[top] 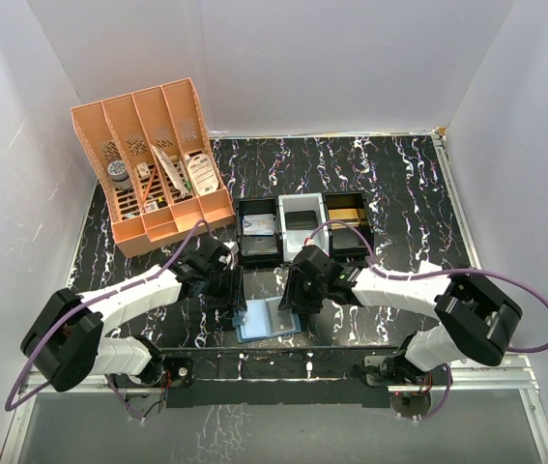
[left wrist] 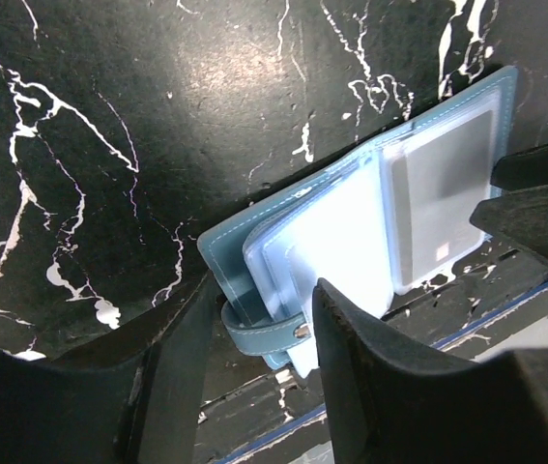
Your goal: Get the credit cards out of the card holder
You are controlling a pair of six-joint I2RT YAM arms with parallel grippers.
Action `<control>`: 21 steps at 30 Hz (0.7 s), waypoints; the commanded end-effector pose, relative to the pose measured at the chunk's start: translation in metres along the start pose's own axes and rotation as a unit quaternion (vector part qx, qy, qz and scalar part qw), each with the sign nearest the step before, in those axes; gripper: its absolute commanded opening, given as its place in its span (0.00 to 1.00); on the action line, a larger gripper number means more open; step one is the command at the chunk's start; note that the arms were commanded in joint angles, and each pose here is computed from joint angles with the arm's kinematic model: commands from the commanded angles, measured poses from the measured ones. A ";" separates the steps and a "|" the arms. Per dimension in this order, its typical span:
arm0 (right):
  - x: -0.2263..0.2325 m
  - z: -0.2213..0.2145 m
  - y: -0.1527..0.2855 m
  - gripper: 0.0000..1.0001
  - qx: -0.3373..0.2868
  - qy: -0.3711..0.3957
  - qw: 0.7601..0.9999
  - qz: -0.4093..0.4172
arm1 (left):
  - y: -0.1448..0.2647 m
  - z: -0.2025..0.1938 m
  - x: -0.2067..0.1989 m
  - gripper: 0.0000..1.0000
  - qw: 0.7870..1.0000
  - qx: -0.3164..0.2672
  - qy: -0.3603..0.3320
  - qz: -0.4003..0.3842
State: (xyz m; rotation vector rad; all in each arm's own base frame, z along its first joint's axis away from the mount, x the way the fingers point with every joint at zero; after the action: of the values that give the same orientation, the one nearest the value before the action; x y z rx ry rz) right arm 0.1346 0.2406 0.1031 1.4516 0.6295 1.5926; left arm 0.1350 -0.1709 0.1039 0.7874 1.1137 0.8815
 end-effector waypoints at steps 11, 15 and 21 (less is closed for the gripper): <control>0.018 0.007 -0.003 0.27 0.003 0.022 0.999 0.043 | -0.013 -0.010 0.004 0.26 1.000 0.028 0.001 -0.006; 0.026 0.009 0.002 0.23 0.003 0.034 0.998 0.055 | -0.013 -0.010 0.002 0.25 1.000 0.023 0.005 -0.011; 0.029 0.011 0.005 0.12 0.005 0.040 0.998 0.053 | -0.013 -0.008 0.000 0.24 1.000 0.021 0.007 -0.009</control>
State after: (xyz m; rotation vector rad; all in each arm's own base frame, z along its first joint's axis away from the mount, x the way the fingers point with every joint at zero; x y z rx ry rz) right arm 0.1359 0.2450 0.1023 1.4555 0.6883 1.6389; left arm 0.1343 -0.1733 0.0911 0.8004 1.1386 0.8741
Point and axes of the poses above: each gripper's point midway between its finger pads, its own y axis back along the fingers, its own x axis along the line the jaws close on, z = x × y, the point moved 8 cm from there along y, back along the fingers, and after that the axes turned 2 degrees about -y, right-handed, at the moved point
